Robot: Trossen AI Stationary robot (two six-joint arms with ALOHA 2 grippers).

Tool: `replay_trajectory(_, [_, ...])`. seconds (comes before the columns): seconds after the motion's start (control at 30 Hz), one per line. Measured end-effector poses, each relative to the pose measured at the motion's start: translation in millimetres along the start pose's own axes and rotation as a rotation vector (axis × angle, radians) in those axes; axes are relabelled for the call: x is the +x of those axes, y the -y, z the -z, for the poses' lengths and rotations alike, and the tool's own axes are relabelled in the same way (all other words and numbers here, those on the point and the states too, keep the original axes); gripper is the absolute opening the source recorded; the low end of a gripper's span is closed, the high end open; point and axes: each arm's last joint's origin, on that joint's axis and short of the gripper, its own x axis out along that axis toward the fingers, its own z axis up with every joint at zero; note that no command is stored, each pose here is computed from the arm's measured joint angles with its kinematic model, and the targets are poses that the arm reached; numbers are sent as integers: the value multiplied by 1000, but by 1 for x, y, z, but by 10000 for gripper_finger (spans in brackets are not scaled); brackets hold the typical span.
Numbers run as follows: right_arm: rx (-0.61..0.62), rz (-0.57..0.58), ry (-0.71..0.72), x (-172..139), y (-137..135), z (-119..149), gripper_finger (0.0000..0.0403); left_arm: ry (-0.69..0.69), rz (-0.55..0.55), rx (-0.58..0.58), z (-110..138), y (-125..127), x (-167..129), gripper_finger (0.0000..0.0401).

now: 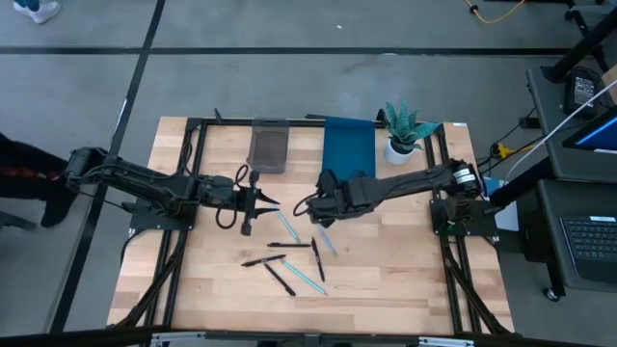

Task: Sort pens & pencils
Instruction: Put the light blue pencil into the blue bin

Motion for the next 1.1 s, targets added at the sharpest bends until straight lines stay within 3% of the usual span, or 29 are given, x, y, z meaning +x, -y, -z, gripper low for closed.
replay_trajectory(0.6, [16, 104, 256, -53, 29, 6, 31, -28, 7, 4, 3, 1, 0, 64])
replay_trajectory(1.1, [62, 219, 274, -49, 44, 4, 26, -34, 8, 3, 3, 1, 0, 64])
